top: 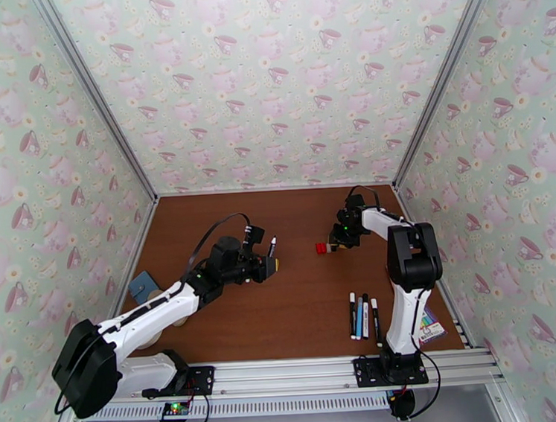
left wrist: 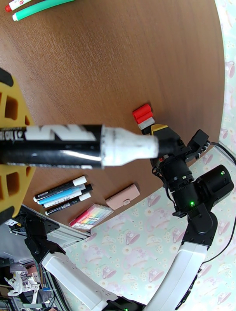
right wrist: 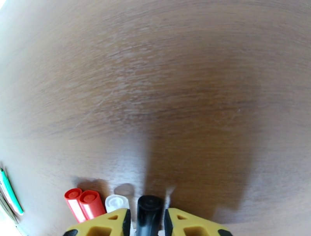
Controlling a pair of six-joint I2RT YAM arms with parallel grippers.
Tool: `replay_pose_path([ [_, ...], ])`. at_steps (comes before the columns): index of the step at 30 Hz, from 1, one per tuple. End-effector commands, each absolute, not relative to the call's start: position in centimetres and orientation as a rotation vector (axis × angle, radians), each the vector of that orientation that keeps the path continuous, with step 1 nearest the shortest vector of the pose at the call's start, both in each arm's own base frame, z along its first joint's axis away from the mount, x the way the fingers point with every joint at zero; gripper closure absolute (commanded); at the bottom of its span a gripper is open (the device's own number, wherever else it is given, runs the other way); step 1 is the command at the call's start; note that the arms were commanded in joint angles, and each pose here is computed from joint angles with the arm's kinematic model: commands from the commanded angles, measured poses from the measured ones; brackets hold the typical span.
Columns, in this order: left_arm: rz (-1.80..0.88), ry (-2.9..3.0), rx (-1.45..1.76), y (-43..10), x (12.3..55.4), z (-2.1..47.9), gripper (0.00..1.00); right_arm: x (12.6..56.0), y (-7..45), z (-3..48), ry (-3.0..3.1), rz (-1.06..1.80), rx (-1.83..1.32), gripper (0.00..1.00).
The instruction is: Open the pen caps
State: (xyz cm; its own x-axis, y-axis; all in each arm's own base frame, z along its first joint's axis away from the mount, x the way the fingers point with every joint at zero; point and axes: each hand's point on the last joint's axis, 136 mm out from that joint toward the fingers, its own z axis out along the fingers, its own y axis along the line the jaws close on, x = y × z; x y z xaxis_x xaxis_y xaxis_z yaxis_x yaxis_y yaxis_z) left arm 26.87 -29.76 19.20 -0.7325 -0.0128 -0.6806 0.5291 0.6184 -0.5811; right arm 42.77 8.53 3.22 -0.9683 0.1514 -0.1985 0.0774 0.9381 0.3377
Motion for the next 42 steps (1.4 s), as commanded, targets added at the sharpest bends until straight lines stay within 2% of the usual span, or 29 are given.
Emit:
replay_pose_path([
  [1, -0.985, 2.228, 0.403, -29.5, 27.2, 18.0, 0.94, 43.2, 8.7, 6.4, 2.757, 0.517, 0.212, 0.68],
  [7, -0.894, 2.285, 0.387, -29.1, 27.5, 16.7, 0.93, 42.5, 8.9, 8.7, 2.635, 0.562, 0.23, 0.66],
  [18, -0.748, 2.368, 0.316, -28.6, 28.7, 14.9, 0.89, 39.6, 13.0, 13.7, 2.449, 0.77, 0.121, 0.51],
  [25, -0.592, 2.442, 0.256, -27.5, 30.0, 12.2, 0.89, 35.5, 17.1, 15.2, 2.385, 0.857, -0.008, 0.31],
  [30, -0.493, 2.491, 0.2, -27.0, 30.9, 10.5, 0.88, 32.6, 19.6, 15.2, 2.357, 0.91, -0.051, 0.03],
  [31, -0.472, 2.497, 0.188, -26.9, 31.1, 10.2, 0.88, 32.1, 20.0, 15.0, 2.356, 0.923, -0.06, 0.0],
  [42, -0.259, 2.54, 0.092, -25.8, 33.5, 7.4, 0.83, 29.6, 21.3, 14.0, 2.315, 1.015, -0.02, 0.0],
])
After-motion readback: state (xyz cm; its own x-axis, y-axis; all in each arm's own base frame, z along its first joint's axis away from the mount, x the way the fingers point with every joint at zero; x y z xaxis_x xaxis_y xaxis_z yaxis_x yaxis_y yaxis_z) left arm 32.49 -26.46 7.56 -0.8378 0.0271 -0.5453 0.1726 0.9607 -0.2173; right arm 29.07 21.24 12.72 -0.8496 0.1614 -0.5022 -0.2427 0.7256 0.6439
